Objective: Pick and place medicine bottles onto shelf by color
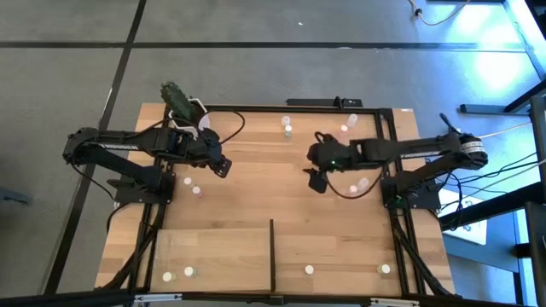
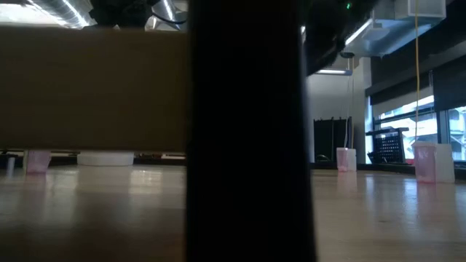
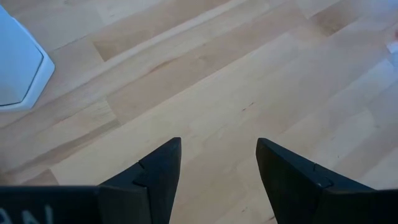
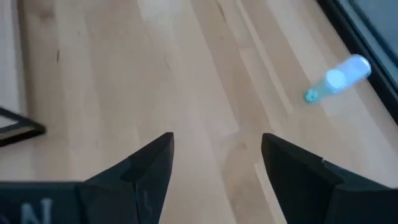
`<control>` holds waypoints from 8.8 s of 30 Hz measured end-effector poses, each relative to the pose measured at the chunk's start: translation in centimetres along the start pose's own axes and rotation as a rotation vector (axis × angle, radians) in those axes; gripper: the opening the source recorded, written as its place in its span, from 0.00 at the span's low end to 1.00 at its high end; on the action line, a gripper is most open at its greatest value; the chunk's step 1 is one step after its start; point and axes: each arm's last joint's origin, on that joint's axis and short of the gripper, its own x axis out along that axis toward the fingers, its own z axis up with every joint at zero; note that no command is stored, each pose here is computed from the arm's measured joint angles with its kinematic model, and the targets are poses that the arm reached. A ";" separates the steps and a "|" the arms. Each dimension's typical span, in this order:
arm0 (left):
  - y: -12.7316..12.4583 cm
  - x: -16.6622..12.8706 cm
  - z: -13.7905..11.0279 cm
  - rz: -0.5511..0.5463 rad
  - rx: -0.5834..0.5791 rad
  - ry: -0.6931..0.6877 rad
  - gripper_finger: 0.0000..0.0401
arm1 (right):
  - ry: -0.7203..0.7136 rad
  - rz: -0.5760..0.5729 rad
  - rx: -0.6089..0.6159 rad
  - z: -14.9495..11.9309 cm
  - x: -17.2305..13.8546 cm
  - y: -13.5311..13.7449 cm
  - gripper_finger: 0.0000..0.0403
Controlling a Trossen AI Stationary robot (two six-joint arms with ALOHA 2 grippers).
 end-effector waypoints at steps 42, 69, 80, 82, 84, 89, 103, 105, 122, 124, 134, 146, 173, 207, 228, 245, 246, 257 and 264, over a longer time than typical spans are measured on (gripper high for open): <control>-0.2 0.1 0.8 -0.036 0.034 -0.048 0.50 | -0.359 -0.266 0.167 -9.4 12.6 -8.3 0.61; -0.3 0.1 0.8 -0.041 0.032 -0.050 0.50 | -0.316 -0.348 0.238 -7.2 17.3 -9.3 0.61; -0.3 0.1 0.8 -0.042 0.031 -0.050 0.50 | -0.287 -0.362 0.259 -8.1 18.2 -9.7 0.61; -0.3 0.1 0.8 -0.042 0.031 -0.050 0.50 | -0.291 -0.366 0.245 -8.0 18.2 -9.7 0.61; -0.3 0.1 0.8 -0.042 0.031 -0.050 0.50 | -0.301 -0.371 0.234 -7.9 18.2 -9.9 0.61; -0.3 0.1 0.8 -0.041 0.031 -0.051 0.50 | -0.304 -0.342 0.226 -7.9 18.2 -10.4 0.61; -0.3 0.1 0.8 -0.041 0.030 -0.050 0.50 | -0.305 -0.250 0.259 -8.0 18.2 -11.5 0.61; -0.3 0.1 0.8 -0.041 0.030 -0.050 0.50 | -0.304 -0.247 0.254 -8.0 18.2 -11.4 0.61; -0.3 0.1 0.8 -0.041 0.030 -0.050 0.50 | -0.307 -0.296 0.266 -5.9 18.5 -11.8 0.61; -0.3 0.1 0.8 -0.041 0.030 -0.050 0.50 | -0.297 -0.296 0.267 -6.0 18.5 -11.8 0.61; -0.3 0.1 0.8 -0.041 0.032 -0.050 0.50 | -0.308 -0.314 0.347 -6.1 18.5 -11.9 0.61; -0.3 0.1 0.8 -0.041 0.033 -0.050 0.50 | -0.297 -0.289 0.265 -6.0 18.5 -11.9 0.61; -0.3 0.1 0.8 -0.041 0.034 -0.050 0.50 | -0.302 -0.293 0.308 -6.1 18.5 -12.2 0.61; -0.3 0.1 0.8 -0.041 0.034 -0.050 0.50 | -0.333 -0.296 0.345 -5.8 18.4 -12.2 0.61; -0.3 0.1 0.8 -0.040 0.059 -0.051 0.50 | -0.344 -0.336 0.328 -5.7 18.4 -12.4 0.61; -0.3 0.1 0.8 -0.041 0.059 -0.051 0.50 | -0.343 -0.341 0.329 -5.7 18.4 -12.4 0.59; -0.3 0.1 0.8 -0.040 0.059 -0.051 0.50 | -0.343 -0.341 0.328 -5.7 18.4 -12.4 0.57; -0.3 0.1 0.8 -0.041 0.059 -0.051 0.50 | -0.343 -0.334 0.327 -5.7 18.4 -12.3 0.41; -0.3 0.1 0.8 -0.041 0.059 -0.051 0.50 | -0.342 -0.334 0.327 -5.7 18.4 -12.3 0.36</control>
